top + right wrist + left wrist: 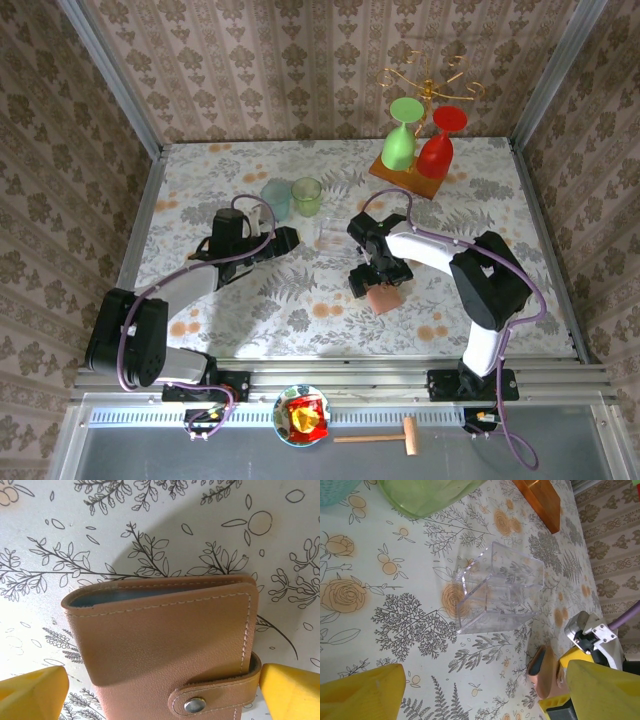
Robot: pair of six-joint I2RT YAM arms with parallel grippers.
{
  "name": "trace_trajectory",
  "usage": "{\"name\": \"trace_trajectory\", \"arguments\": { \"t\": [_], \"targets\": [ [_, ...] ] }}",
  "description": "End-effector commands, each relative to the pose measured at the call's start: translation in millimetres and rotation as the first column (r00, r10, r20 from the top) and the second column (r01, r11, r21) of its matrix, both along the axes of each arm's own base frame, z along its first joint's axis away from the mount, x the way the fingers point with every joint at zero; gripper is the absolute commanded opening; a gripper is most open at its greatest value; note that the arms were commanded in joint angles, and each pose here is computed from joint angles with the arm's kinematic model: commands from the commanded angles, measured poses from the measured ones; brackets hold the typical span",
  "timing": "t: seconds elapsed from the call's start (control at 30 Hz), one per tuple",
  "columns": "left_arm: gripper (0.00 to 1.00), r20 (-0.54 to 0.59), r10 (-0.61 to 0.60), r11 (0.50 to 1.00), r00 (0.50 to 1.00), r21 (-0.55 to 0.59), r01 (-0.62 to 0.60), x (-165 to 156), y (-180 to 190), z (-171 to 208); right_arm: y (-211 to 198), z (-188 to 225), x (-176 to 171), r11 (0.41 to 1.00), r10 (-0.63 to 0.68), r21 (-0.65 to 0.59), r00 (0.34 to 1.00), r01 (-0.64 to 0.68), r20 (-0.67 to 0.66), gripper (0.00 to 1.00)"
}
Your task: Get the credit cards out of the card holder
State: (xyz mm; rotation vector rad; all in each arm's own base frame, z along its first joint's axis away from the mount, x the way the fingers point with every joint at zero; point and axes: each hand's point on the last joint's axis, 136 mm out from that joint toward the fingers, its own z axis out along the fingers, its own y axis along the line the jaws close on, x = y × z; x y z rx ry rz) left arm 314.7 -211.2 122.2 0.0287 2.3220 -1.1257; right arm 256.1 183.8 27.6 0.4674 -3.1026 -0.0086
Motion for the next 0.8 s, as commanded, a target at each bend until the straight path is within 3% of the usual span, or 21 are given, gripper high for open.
{"name": "trace_trajectory", "arguments": {
  "t": [0.0,0.77],
  "targets": [
    [0.84,0.015,0.002,1.000,1.000,0.011,-0.003,-2,4,1,-8,-6,-10,0.999,0.007,-0.042,0.999,-0.009,-0.050,0.99],
    [0.84,0.020,0.000,1.000,1.000,0.013,-0.001,-1,3,3,-10,-13,-24,0.999,-0.031,-0.027,0.995,0.029,-0.092,0.89]
  ]
}}
